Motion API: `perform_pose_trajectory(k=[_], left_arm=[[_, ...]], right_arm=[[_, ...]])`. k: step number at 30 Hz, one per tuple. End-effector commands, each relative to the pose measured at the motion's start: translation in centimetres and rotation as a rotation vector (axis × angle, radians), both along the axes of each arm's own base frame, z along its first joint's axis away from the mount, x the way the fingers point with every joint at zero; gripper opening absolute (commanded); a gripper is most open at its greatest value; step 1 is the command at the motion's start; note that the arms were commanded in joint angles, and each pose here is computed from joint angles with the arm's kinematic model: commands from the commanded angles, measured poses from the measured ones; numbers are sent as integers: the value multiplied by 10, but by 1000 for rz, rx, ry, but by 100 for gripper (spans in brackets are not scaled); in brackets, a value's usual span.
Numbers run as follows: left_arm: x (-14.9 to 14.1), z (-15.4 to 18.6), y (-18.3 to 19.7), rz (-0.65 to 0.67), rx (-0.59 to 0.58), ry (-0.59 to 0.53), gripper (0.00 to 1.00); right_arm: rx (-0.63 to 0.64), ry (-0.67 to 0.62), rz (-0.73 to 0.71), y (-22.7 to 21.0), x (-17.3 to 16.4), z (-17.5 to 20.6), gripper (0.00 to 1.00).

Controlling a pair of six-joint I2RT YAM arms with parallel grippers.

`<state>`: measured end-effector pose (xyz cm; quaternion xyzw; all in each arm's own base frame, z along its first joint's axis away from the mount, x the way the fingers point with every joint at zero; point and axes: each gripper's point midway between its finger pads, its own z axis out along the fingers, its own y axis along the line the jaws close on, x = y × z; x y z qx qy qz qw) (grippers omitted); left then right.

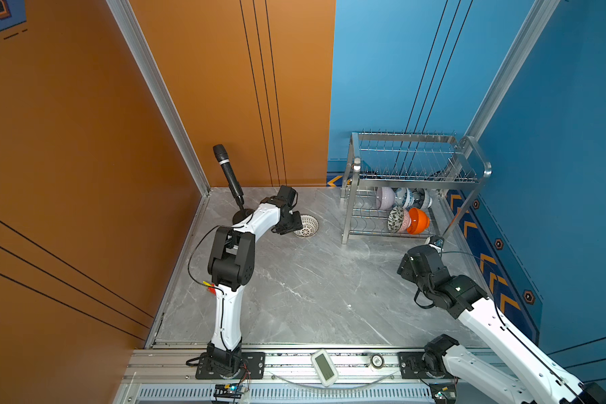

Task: Load bowls into a dish rack
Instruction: Pick up the bowl from the top-center of the table.

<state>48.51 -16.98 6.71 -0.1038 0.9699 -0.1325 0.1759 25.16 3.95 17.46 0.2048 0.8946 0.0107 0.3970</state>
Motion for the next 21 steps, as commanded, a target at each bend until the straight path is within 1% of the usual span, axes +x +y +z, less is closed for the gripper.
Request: perform_pose_trajectory(k=[1,5,10,19,21], left_arm=[[6,-3,6,12,17,6,45],[8,-8,6,15,18,15,37],[12,-17,4,14,17,26,31],[15,-16,5,28,20,20,1],[14,-14,5,29,17,19,0]], right_arm=[[-33,20,-29,-10,-3,-2,76],[-34,27,-27,-10,0,-1,76],[-28,35,-23,-10,1,-1,76],[-29,36,-24,-13,0,0,76],[-30,39,-21,-12,2,0,76]])
